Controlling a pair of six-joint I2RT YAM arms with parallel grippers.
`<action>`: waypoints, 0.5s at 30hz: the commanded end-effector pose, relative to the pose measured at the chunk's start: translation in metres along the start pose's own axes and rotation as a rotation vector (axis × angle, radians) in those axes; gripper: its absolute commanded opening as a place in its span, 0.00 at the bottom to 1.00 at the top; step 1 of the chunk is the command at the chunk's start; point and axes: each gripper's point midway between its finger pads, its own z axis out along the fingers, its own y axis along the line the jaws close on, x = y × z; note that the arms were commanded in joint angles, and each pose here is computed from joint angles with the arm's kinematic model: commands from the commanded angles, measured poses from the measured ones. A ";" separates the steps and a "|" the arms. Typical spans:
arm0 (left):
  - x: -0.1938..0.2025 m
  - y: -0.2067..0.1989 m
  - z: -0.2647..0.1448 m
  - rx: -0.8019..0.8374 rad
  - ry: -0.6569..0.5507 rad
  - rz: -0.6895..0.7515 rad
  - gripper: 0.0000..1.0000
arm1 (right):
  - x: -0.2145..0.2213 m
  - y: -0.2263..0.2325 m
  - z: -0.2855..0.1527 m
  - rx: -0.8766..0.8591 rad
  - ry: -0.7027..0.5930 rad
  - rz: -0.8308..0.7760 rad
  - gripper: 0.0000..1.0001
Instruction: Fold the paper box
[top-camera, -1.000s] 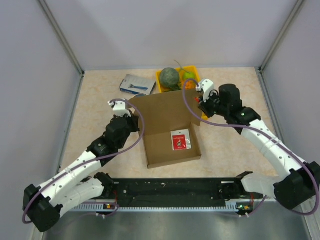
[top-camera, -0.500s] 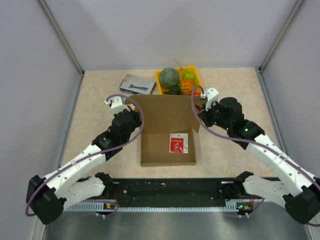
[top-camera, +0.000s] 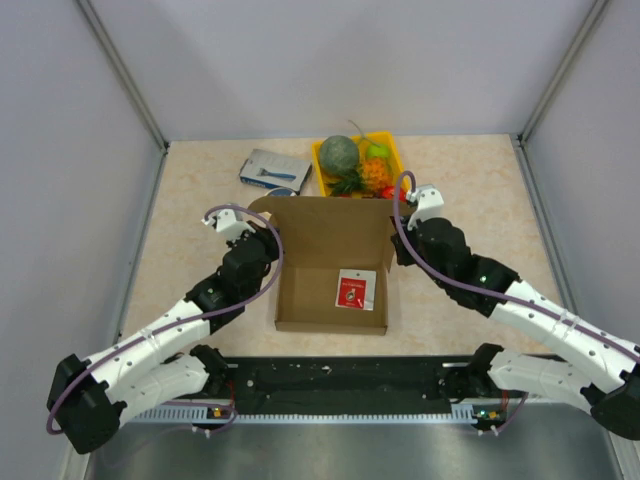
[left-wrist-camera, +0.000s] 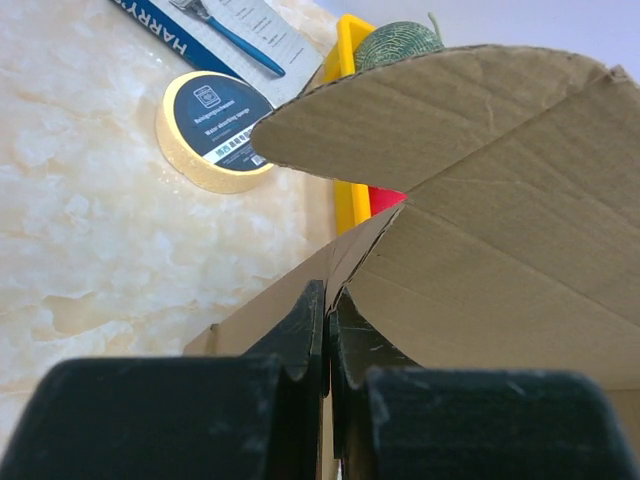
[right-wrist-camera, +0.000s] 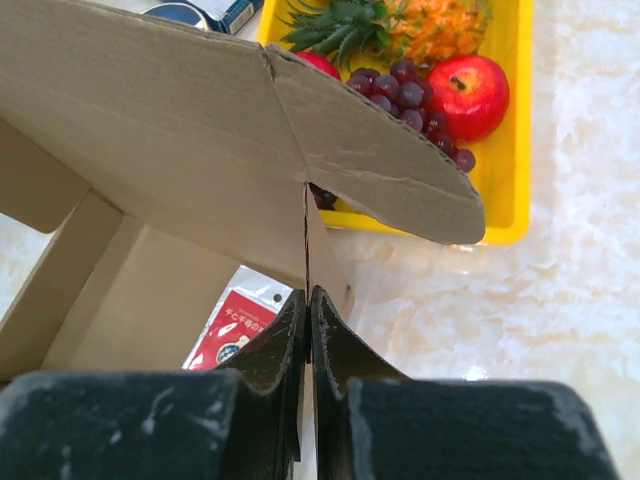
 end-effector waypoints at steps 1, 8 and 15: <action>0.033 0.017 -0.004 -0.014 0.091 0.001 0.00 | 0.000 0.006 -0.011 0.089 -0.023 0.123 0.00; 0.044 0.020 -0.010 0.022 0.102 -0.026 0.00 | 0.016 0.010 -0.020 0.165 -0.035 0.133 0.00; 0.044 0.029 -0.017 0.033 0.084 -0.014 0.00 | 0.004 0.015 -0.025 0.227 -0.024 0.229 0.00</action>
